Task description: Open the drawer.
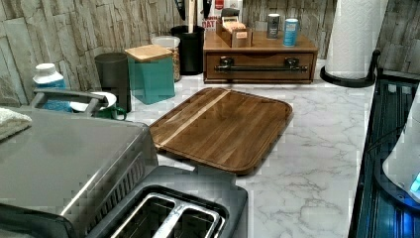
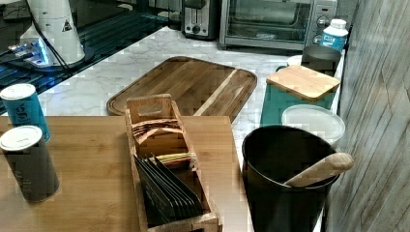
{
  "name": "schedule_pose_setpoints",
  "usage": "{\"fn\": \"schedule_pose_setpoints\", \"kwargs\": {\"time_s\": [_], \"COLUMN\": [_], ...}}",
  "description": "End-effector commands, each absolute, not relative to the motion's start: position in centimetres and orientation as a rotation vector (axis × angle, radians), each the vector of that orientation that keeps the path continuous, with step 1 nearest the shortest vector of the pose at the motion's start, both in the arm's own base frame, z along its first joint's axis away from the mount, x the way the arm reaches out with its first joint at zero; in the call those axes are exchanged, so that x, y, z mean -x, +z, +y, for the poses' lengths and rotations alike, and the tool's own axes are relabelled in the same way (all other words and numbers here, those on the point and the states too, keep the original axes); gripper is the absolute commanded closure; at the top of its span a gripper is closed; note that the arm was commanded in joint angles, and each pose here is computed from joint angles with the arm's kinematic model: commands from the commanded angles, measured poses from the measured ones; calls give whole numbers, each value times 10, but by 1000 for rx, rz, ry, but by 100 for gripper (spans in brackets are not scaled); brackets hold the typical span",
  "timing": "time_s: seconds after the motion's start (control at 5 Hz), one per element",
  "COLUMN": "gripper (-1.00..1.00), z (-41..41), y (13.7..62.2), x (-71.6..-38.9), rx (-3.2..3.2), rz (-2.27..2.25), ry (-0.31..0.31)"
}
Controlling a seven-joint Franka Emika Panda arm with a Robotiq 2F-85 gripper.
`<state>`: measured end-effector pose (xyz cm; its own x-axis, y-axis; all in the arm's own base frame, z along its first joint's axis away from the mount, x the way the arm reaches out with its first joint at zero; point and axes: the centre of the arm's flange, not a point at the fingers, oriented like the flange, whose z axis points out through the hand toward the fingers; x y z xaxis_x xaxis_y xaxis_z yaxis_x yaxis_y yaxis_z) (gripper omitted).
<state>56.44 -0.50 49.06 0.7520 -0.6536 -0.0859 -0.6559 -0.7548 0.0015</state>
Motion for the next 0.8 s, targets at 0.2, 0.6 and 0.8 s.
{"fn": "schedule_pose_setpoints", "kwargs": {"time_s": [0.2,0.6,0.8], "gripper": [-100,-100,-100], "z": [-5,5,-6], "y": [486,473,459], "x": [-563,-544,-518], "rx": [2911,3014,3070], "rz": [1091,875,570], "ry": [144,100,79]}}
